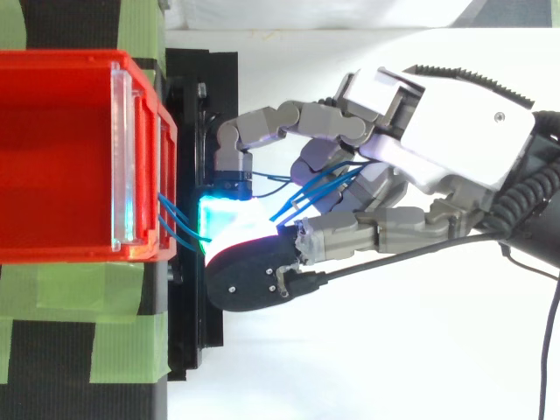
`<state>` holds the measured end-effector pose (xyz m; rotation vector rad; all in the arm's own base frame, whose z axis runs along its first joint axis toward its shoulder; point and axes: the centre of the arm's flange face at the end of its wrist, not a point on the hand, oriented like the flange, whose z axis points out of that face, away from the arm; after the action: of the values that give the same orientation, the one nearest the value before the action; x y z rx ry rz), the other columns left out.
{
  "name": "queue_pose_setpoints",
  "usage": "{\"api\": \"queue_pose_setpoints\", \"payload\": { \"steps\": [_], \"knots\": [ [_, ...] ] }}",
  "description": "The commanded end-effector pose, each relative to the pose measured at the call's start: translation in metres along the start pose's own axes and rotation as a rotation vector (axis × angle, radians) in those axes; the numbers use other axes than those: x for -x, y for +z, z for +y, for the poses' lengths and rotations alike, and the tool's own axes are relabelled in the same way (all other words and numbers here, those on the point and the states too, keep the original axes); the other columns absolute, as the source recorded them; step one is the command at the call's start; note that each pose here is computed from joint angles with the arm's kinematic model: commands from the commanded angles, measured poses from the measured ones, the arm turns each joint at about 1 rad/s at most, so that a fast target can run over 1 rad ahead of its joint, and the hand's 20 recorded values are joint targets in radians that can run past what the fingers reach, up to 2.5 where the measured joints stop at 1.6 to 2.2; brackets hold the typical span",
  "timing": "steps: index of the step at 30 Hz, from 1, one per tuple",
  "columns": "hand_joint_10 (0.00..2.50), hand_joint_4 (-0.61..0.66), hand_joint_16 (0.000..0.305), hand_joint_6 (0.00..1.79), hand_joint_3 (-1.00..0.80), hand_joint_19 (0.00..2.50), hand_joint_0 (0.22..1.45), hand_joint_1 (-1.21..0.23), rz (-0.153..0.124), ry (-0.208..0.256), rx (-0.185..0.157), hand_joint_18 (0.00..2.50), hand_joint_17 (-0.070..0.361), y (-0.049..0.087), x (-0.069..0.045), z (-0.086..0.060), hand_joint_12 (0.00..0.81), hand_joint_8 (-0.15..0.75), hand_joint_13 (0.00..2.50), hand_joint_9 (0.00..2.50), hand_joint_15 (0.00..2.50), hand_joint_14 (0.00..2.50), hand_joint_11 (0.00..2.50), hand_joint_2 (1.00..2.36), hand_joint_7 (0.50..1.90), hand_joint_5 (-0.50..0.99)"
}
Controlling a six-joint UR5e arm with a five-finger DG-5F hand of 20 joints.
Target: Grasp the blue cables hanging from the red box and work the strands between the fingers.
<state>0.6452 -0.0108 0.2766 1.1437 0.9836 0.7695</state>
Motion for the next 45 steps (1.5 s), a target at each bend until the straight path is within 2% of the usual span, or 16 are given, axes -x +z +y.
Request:
{"api": "queue_pose_setpoints", "payload": {
  "steps": [1, 5, 12, 13, 16, 25, 45],
  "knots": [
    [2.50, 0.10, 0.286, 0.88, 0.00, 0.73, 1.23, -0.68, -0.001, -0.001, -0.001, 2.50, 0.215, 0.000, 0.001, 0.000, 0.704, 0.499, 2.08, 1.88, 1.74, 2.50, 2.50, 1.01, 1.26, 0.38],
    [2.50, 0.10, 0.286, 0.91, 0.02, 0.73, 1.24, -0.68, 0.001, -0.005, -0.005, 2.50, 0.215, -0.001, 0.000, 0.000, 0.704, 0.499, 2.08, 1.88, 1.74, 2.50, 2.50, 1.01, 1.25, 0.37],
    [2.50, 0.12, 0.286, 0.94, 0.04, 0.73, 1.24, -0.68, 0.018, -0.047, -0.055, 2.50, 0.215, -0.006, 0.003, -0.007, 0.704, 0.499, 2.08, 1.88, 1.74, 2.50, 2.50, 1.01, 1.25, 0.37],
    [2.50, 0.12, 0.286, 0.95, 0.05, 0.73, 1.24, -0.68, 0.026, -0.068, -0.080, 2.50, 0.215, -0.009, 0.005, -0.010, 0.704, 0.499, 2.08, 1.88, 1.74, 2.50, 2.50, 1.01, 1.24, 0.37],
    [2.50, 0.13, 0.286, 0.95, 0.05, 0.73, 1.24, -0.69, 0.034, -0.089, -0.105, 2.50, 0.215, -0.012, 0.006, -0.013, 0.704, 0.499, 2.08, 1.88, 1.74, 2.50, 2.50, 1.01, 1.24, 0.37],
    [2.50, 0.15, 0.286, 0.98, 0.04, 0.73, 1.23, -0.69, 0.046, -0.122, -0.146, 2.50, 0.215, -0.016, 0.009, -0.017, 0.704, 0.499, 2.08, 1.88, 1.74, 2.50, 2.50, 1.01, 1.23, 0.35],
    [2.50, 0.15, 0.286, 1.04, 0.05, 0.73, 1.23, -0.69, 0.049, -0.126, -0.150, 2.50, 0.215, -0.017, 0.008, -0.017, 0.704, 0.499, 2.08, 1.88, 1.74, 2.50, 2.50, 1.01, 1.20, 0.33]
  ]
}}
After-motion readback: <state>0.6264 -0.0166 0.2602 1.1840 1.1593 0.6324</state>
